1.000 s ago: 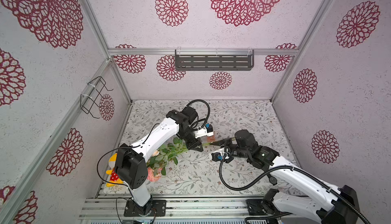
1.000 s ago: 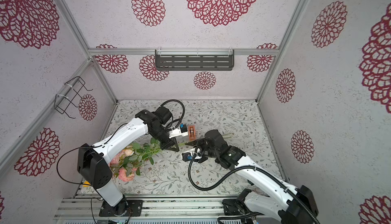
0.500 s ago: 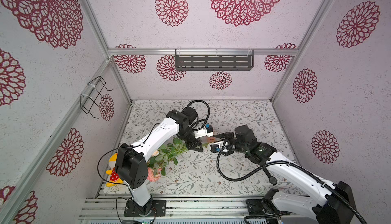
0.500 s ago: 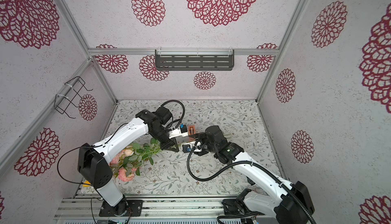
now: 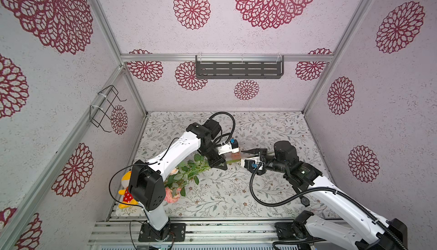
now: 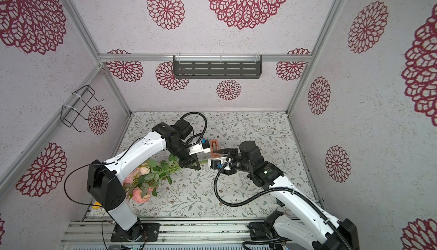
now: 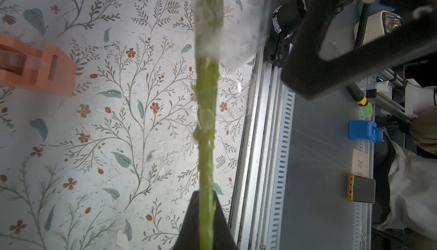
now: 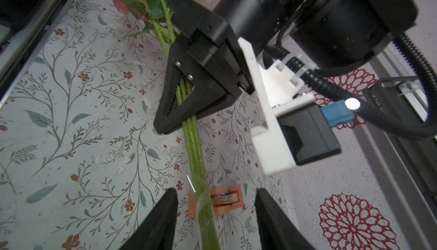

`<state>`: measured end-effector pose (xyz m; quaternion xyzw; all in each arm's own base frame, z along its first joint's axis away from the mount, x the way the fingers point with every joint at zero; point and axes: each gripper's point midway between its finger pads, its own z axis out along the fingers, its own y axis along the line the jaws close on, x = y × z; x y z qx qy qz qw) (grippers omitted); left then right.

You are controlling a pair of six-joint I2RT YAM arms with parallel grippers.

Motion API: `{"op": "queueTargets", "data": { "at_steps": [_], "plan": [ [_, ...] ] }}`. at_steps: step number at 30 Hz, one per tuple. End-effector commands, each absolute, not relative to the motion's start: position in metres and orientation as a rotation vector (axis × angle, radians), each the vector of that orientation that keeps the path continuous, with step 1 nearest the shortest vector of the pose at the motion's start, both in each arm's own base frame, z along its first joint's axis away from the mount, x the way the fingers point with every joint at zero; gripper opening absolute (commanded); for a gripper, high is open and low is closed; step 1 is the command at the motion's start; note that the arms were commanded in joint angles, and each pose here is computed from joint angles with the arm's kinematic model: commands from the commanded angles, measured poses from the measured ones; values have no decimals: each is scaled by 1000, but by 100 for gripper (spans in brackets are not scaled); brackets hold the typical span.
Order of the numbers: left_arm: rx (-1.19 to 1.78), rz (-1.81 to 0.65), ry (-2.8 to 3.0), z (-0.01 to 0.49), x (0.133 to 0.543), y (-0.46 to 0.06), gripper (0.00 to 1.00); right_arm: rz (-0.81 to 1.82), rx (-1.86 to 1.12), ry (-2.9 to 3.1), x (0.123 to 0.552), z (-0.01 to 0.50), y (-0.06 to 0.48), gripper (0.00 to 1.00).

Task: Wrap bouquets with tape
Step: Wrap the tape around the bouquet.

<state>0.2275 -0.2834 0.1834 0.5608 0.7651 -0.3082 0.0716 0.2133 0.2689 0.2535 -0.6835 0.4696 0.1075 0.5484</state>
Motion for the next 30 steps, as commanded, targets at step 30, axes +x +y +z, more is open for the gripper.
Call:
{"op": "queueTargets", "data": {
  "at_steps": [30],
  "plan": [
    [1740,-933,2298,185,215,-284,0,177,-1519,1393,264,260,253,48]
  ]
}}
